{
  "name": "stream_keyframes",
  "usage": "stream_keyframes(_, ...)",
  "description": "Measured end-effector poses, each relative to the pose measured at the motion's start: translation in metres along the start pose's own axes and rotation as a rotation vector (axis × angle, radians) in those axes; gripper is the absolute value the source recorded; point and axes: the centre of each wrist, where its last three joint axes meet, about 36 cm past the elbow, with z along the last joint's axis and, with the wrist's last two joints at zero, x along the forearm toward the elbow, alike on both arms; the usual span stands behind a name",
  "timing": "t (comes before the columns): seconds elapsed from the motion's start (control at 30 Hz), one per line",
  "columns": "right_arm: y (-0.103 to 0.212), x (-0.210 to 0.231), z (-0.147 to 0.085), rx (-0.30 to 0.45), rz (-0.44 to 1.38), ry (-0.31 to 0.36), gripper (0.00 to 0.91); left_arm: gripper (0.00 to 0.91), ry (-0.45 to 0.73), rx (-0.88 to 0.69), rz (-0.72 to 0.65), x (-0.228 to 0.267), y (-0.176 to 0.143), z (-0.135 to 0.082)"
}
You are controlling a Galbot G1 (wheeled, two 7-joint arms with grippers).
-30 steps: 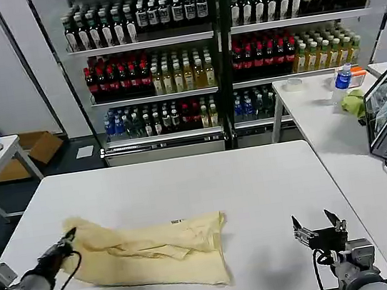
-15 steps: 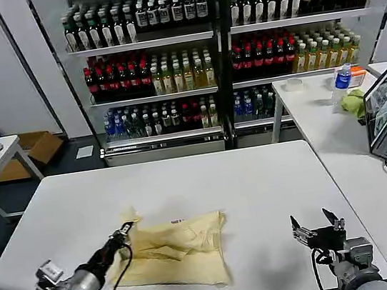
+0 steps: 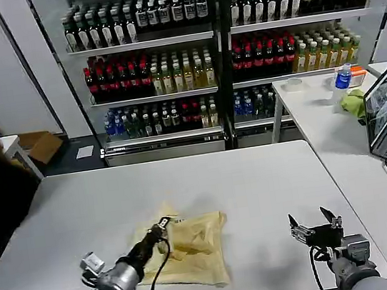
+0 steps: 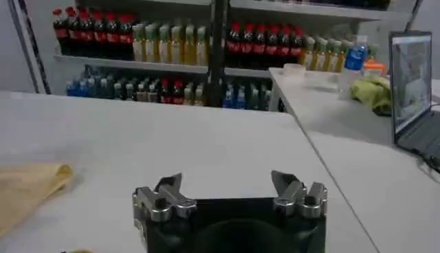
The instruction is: Fold and organize the clothes.
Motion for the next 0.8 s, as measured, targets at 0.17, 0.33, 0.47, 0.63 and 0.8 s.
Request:
stream_keyframes(0.17,-0.003,-0.002,-0.001,0.0,0.006,0.0,0.907,0.04,0.025,-0.01,0.006,-0.015,-0.006,0.012)
stream_keyframes(0.33,-0.005,-0.003,-0.001,0.0,0.007,0.001,0.907,0.907,0.06,-0.034,0.013,-0.027,-0.011,0.022)
stream_keyframes(0.47,-0.006,-0.004,-0.001,0.0,0.008,0.0,0.907,0.907,0.087,-0.058,0.021,-0.034,-0.014,0.03)
stream_keyframes(0.63,-0.004,-0.005,-0.001,-0.002,0.005,-0.002,0.907,0.907,0.107,-0.107,0.003,-0.041,-0.012,0.035)
stream_keyframes(0.8,-0.003,-0.006,-0.001,-0.005,0.002,-0.002,0.907,0.907,0.121,-0.143,-0.003,-0.04,-0.011,0.037)
